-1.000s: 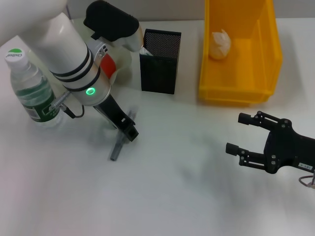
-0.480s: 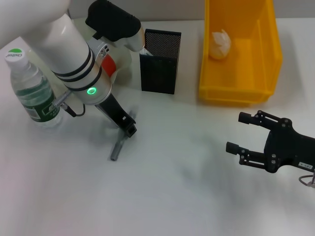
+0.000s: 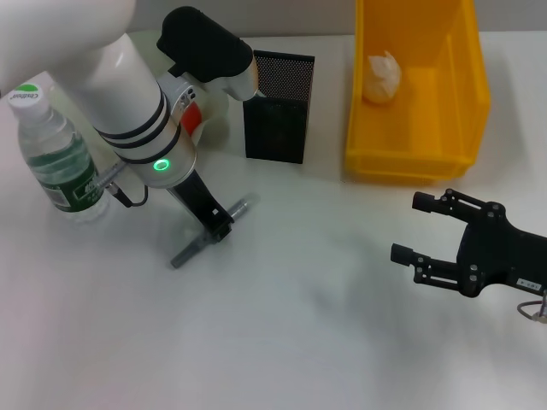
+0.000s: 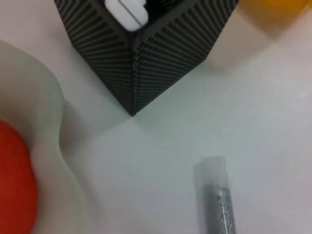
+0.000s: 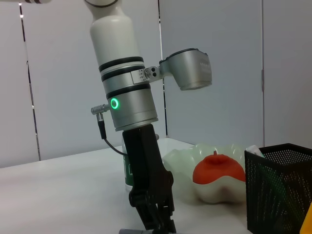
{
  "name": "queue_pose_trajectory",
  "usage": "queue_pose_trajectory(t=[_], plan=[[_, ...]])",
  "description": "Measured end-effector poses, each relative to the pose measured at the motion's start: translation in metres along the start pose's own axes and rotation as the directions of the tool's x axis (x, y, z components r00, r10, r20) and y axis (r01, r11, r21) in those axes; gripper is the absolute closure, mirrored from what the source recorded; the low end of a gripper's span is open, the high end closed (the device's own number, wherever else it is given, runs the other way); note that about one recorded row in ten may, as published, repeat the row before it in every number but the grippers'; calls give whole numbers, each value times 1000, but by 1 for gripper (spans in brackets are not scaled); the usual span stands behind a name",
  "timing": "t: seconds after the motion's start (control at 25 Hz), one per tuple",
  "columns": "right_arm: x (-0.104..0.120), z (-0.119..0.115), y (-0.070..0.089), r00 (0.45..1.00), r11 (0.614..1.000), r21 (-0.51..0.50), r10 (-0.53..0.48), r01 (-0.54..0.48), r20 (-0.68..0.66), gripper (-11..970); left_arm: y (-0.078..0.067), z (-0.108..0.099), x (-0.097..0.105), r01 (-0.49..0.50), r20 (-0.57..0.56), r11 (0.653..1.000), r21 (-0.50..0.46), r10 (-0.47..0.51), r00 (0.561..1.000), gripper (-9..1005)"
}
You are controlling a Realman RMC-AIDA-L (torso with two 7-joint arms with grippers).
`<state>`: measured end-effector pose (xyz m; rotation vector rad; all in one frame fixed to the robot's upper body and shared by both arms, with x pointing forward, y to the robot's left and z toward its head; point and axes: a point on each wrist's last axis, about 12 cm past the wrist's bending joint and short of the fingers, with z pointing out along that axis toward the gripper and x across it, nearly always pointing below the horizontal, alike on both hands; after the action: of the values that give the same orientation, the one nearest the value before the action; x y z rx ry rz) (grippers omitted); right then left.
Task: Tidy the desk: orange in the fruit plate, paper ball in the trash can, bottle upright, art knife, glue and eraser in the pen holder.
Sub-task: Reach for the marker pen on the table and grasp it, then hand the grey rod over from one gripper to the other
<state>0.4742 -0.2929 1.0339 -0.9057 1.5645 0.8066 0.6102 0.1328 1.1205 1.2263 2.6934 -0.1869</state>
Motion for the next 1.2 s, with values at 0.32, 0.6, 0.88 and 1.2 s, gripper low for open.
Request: queue_pose_trajectory(t=[0.32,0.6,0.88,1.2], plan=[[0,0,0,1000,1000,0,7,-7,0,163,0,0,1,0,-2,1000,-1,0,1000,767],[0,0,0,1000,1000,0,8,-8,0,163,0,1,2,0,-6,1000,1,0,1000,768],[0,1,1,1000,1000,-4,8,-8,-2,163,0,3,4,-20,-6,1000,-2,20,1000,769],[1,1,1,1000,1000,-5,9,-9,-3,163,3,-1,6,-19,45,1000,-8,19,999,840]])
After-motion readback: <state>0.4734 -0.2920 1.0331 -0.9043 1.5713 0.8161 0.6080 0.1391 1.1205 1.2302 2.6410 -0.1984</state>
